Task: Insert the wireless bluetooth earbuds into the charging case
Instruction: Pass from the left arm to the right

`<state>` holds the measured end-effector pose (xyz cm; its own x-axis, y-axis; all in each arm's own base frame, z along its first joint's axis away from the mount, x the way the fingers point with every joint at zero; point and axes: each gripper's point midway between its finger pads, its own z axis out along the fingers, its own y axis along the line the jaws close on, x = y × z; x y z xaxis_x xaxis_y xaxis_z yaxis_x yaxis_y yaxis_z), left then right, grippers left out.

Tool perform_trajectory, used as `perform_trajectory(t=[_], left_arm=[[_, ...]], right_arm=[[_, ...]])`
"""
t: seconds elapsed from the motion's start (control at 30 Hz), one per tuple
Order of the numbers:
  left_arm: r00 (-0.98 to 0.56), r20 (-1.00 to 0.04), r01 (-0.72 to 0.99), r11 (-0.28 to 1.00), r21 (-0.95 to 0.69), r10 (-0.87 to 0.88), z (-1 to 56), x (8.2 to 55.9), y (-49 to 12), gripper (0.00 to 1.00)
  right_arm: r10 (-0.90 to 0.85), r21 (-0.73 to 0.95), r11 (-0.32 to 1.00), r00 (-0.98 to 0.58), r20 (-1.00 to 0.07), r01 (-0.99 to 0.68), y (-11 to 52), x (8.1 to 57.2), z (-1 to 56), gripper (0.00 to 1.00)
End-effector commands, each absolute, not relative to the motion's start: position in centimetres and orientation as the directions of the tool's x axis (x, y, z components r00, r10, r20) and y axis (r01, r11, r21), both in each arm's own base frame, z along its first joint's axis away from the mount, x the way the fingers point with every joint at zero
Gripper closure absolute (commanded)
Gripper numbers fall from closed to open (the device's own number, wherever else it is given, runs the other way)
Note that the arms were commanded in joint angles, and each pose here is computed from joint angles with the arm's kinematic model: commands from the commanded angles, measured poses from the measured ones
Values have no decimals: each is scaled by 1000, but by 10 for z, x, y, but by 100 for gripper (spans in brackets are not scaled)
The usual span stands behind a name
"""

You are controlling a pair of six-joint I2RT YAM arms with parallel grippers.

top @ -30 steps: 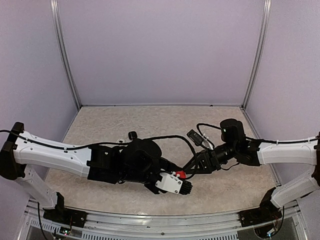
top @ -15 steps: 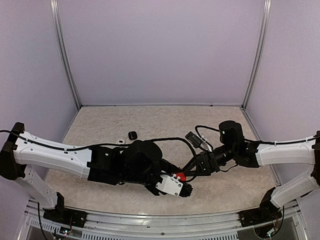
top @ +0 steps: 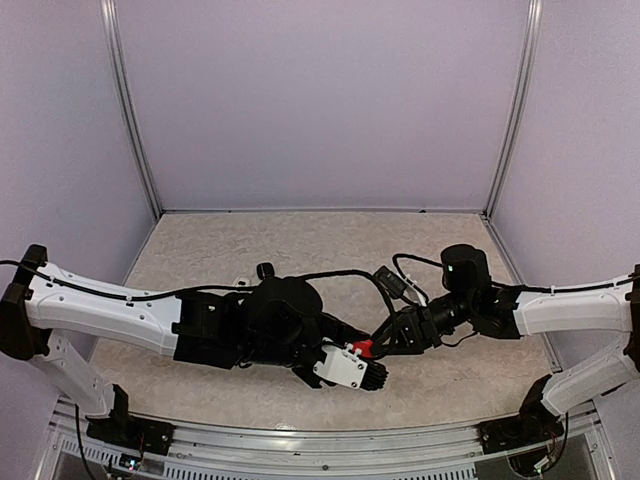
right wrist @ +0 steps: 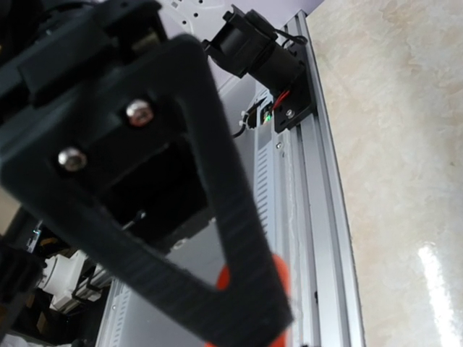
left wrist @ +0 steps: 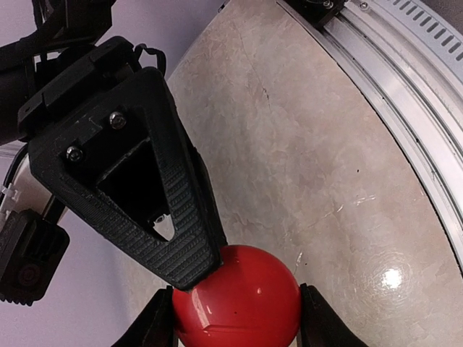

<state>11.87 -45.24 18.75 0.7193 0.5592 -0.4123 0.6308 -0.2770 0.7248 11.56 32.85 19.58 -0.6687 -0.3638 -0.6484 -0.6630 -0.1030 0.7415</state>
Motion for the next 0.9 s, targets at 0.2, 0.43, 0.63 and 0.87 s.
perform_trajectory(t=[0.2, 0.43, 0.63, 0.87], left_arm=[[743, -430, 604, -236, 762, 514, 216, 117, -460, 67], [739, -427, 607, -239, 758, 521, 212, 118, -461, 67], [734, -421, 606, -233, 761, 533, 211, 121, -460, 67], [704, -440, 619, -178, 765, 557, 213, 130, -459, 59]], right_arm=[[-365, 725, -129, -648, -669, -676, 333, 113, 200, 71], [-382, 731, -127, -647, -660, -671, 334, 110, 196, 74], [-383, 727, -127, -643, -663, -674, 336, 110, 198, 80], [-374, 707, -133, -625, -685, -695, 336, 111, 204, 89]])
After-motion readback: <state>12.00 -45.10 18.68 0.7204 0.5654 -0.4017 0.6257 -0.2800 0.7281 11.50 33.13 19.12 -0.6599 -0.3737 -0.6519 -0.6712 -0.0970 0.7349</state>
